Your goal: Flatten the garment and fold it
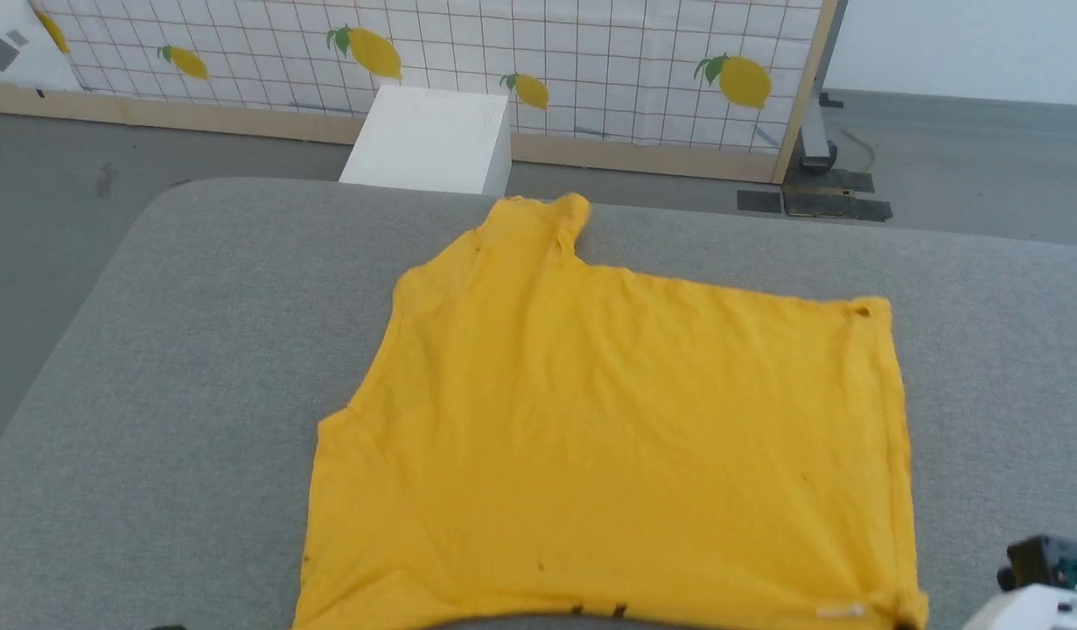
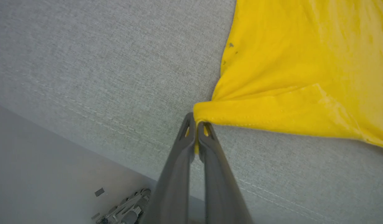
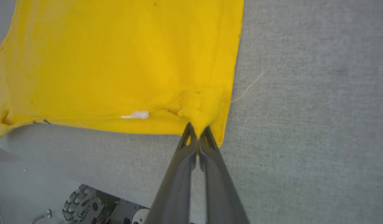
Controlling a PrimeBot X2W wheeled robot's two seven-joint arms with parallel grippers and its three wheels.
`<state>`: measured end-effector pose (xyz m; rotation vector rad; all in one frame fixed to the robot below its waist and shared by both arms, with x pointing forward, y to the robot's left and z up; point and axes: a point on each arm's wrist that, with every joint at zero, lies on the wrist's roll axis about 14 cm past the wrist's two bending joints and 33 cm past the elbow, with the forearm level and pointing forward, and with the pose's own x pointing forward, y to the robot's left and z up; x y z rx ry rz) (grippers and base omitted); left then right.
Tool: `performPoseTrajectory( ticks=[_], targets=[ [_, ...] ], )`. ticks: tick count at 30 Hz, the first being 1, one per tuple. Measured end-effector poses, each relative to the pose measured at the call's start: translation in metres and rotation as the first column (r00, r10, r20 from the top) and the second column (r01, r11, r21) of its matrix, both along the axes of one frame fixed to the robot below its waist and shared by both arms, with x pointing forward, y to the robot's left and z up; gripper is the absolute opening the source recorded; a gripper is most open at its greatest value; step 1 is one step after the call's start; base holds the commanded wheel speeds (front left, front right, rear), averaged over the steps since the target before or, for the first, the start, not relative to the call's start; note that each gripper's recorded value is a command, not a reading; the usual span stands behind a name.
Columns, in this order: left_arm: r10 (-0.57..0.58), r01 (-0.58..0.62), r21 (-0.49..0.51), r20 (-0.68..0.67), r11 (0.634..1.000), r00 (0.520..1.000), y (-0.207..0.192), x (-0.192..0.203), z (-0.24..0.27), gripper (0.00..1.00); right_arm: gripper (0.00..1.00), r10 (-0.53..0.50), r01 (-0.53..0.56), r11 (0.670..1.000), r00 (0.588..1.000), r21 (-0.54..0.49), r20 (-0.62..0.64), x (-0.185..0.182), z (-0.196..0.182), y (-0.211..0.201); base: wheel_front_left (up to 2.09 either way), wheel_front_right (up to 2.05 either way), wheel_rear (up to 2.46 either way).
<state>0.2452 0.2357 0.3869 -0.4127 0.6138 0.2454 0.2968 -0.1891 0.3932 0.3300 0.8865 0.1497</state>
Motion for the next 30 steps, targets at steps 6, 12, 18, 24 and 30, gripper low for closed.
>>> performPoseTrajectory(
  ticks=[6, 12, 18, 24, 30],
  targets=[
    [0.021, -0.020, -0.030, 0.028, 0.999, 0.999, -0.004, -0.002, 0.011, 0.00, 0.00, 0.006, -0.006, 1.000, 0.998, 0.002, -0.070, -0.024, -0.002, 0.001, 0.00, 0.00, 0.00],
    [0.005, -0.003, -0.012, 0.183, 1.000, 0.983, -0.005, 0.028, 0.048, 0.00, 0.00, -0.007, 0.007, 1.000, 1.000, -0.026, 0.012, -0.008, 0.016, -0.002, 0.00, 0.00, 0.00],
    [-0.118, 0.107, 0.051, 0.336, 0.993, 0.935, -0.019, 0.090, 0.094, 0.00, 0.00, 0.014, -0.009, 0.998, 0.997, -0.066, 0.074, 0.028, 0.032, -0.004, 0.00, 0.00, 0.00],
    [-0.230, 0.213, 0.088, 0.374, 0.973, 0.898, -0.035, 0.146, 0.108, 0.00, 0.00, 0.038, -0.029, 0.994, 0.996, -0.106, 0.080, 0.063, 0.036, -0.005, 0.00, 0.00, 0.00],
    [-0.293, 0.261, 0.136, 0.358, 0.956, 0.887, -0.037, 0.196, 0.101, 0.00, 0.00, 0.057, -0.053, 0.989, 0.998, -0.139, 0.022, 0.086, 0.023, -0.006, 0.00, 0.00, 0.00]
  ],
)
